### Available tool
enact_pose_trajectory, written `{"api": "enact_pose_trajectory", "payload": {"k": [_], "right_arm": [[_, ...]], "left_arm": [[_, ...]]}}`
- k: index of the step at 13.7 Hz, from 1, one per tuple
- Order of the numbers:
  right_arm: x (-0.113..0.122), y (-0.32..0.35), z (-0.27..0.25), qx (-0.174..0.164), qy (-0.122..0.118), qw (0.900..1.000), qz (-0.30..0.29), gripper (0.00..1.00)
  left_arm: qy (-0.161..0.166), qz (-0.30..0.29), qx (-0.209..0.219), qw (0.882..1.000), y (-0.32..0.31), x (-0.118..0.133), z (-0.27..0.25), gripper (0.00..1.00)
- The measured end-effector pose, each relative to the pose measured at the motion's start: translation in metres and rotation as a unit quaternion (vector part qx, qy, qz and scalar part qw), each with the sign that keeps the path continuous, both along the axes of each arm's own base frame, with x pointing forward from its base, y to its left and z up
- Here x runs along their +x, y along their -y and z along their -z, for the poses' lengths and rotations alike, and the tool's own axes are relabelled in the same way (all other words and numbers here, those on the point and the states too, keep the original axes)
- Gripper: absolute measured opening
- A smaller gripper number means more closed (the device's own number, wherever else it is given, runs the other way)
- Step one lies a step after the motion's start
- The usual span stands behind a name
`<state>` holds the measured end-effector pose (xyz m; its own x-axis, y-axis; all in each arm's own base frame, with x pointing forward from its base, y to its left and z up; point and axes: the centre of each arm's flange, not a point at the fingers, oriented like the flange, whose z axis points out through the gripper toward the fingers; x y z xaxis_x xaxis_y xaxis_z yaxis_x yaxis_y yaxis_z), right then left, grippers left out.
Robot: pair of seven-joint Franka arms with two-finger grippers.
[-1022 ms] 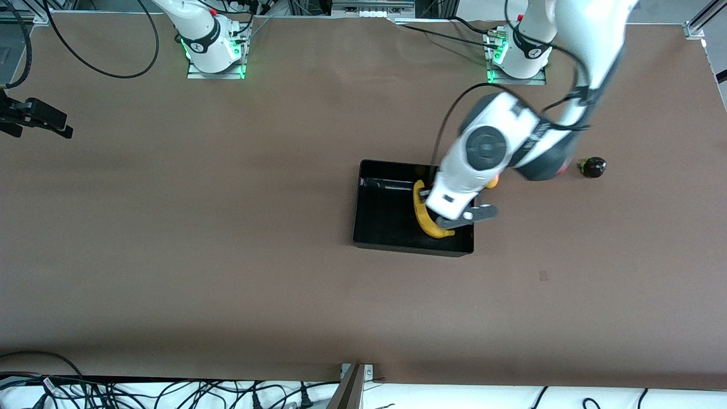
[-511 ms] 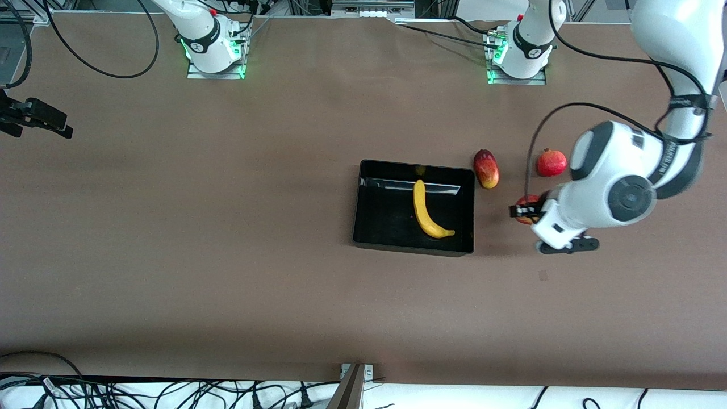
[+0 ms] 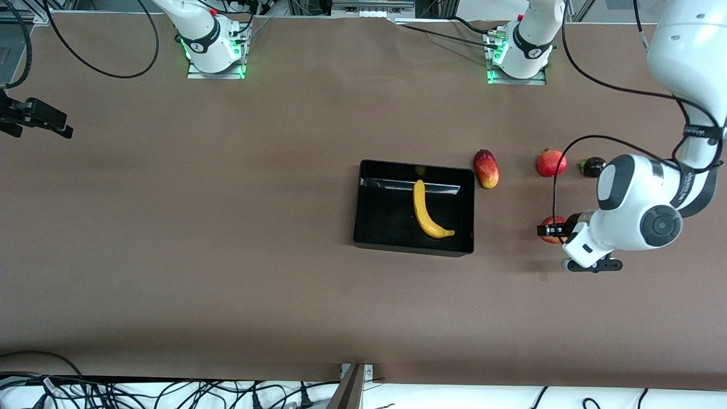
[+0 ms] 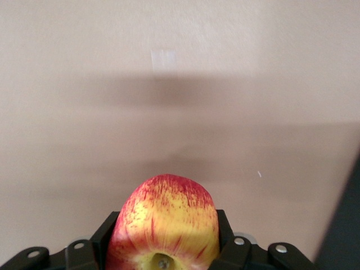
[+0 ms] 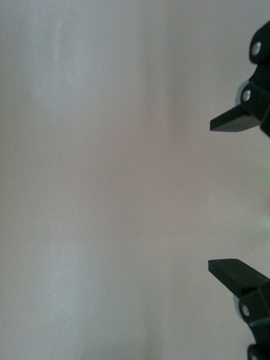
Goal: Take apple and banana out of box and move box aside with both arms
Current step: 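Carry the apple beside the pomegranate and lower it, opening the left gripper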
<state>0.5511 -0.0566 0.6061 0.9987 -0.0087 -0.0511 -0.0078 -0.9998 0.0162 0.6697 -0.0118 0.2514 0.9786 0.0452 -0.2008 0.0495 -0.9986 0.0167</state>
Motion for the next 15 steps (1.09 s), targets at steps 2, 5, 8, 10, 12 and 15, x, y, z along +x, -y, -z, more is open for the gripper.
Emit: {"api": "enact_pose_trajectory", "payload": {"k": [2, 5, 8, 10, 12, 15], "right_arm": [[0.000, 0.000, 0.000, 0.000, 0.000, 1.000, 0.000, 1.00], [0.000, 0.000, 0.000, 0.000, 0.000, 1.000, 0.000, 1.00], [0.000, 0.000, 0.000, 0.000, 0.000, 1.000, 0.000, 1.00], [0.000, 0.000, 0.000, 0.000, 0.000, 1.000, 0.000, 1.00], [0.000, 0.000, 0.000, 0.000, 0.000, 1.000, 0.000, 1.00], [0.000, 0.000, 0.000, 0.000, 0.000, 1.000, 0.000, 1.00]], "left_arm": [[0.014, -0.001, -0.001, 1.000, -0.005, 0.004, 0.024, 0.70], [0.037, -0.007, 0.003, 0.999, -0.009, 0.007, 0.043, 0.70], [0.042, -0.009, 0.013, 0.999, -0.006, 0.004, 0.055, 0.70], [0.044, -0.011, 0.024, 0.999, -0.007, 0.002, 0.062, 0.70], [0.045, -0.012, 0.024, 0.999, -0.008, 0.003, 0.063, 0.70], [0.045, -0.014, 0.025, 0.999, -0.009, 0.003, 0.063, 0.95]]}}
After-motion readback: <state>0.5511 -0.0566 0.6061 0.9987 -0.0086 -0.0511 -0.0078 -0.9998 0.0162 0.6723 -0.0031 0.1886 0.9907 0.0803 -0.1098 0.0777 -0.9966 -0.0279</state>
